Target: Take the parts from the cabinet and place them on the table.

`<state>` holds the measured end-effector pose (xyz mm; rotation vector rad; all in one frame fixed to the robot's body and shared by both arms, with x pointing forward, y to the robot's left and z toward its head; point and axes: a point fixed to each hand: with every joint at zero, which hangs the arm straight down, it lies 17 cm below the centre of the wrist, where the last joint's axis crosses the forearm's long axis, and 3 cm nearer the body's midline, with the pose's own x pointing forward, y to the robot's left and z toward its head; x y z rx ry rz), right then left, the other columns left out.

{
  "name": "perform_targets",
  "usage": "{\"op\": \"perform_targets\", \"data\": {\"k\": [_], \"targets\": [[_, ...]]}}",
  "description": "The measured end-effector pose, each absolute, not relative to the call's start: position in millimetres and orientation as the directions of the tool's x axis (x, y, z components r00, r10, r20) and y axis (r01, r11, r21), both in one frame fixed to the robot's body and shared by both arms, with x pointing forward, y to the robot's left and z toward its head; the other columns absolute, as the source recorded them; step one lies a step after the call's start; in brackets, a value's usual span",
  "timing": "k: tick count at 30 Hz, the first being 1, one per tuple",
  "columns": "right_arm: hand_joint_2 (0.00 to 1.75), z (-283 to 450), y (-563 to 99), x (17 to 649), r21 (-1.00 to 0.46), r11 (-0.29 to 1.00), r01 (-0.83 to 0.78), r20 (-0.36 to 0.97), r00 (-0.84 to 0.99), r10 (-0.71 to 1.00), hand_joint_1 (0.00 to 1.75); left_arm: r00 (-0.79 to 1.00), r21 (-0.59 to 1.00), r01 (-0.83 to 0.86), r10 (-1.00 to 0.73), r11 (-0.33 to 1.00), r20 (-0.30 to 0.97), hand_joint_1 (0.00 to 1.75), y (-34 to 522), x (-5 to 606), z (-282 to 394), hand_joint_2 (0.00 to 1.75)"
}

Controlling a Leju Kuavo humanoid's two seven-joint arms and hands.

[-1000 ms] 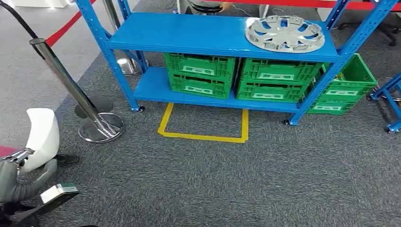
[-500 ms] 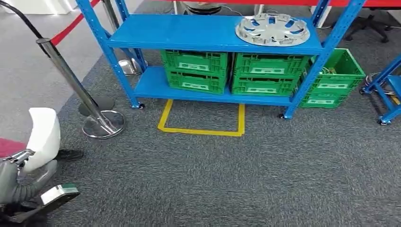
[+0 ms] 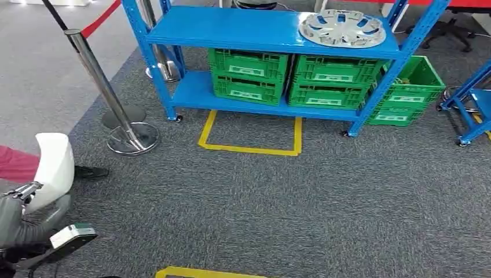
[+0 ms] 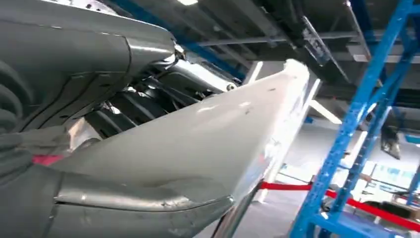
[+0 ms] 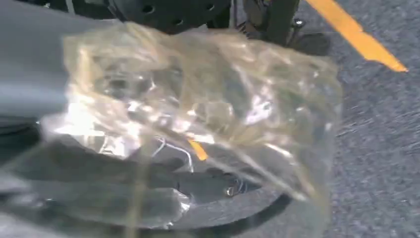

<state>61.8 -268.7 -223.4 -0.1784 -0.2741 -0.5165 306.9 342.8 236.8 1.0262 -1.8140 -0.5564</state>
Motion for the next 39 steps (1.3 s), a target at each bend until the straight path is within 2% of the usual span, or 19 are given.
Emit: {"op": "perform_targets", "data": {"k": [16, 29, 39], "targets": [[0.00, -221.7, -271.0, 65.6, -0.109, 0.868, 0.484, 0.314, 0.845, -0.432, 0.00, -0.206, 0.730, -0.401, -0.831, 0.553, 0.517, 1.75, 342.4, 305.9, 235.4, 1.75], [0.00, -221.9, -269.9, 65.7, -0.137, 0.916, 0.377, 0.317, 0.893, -0.320, 0.00, -0.196, 0.729, -0.394, -0.826, 0.560, 0.529, 1.75, 343.5, 306.9, 232.9, 1.75], [0.00, -222.0, -271.3, 65.4, -0.138, 0.916, 0.377, 0.320, 0.892, -0.319, 0.00, -0.194, 0.729, -0.395, -0.826, 0.559, 0.529, 1.75, 343.4, 306.9, 232.7, 1.75]]}}
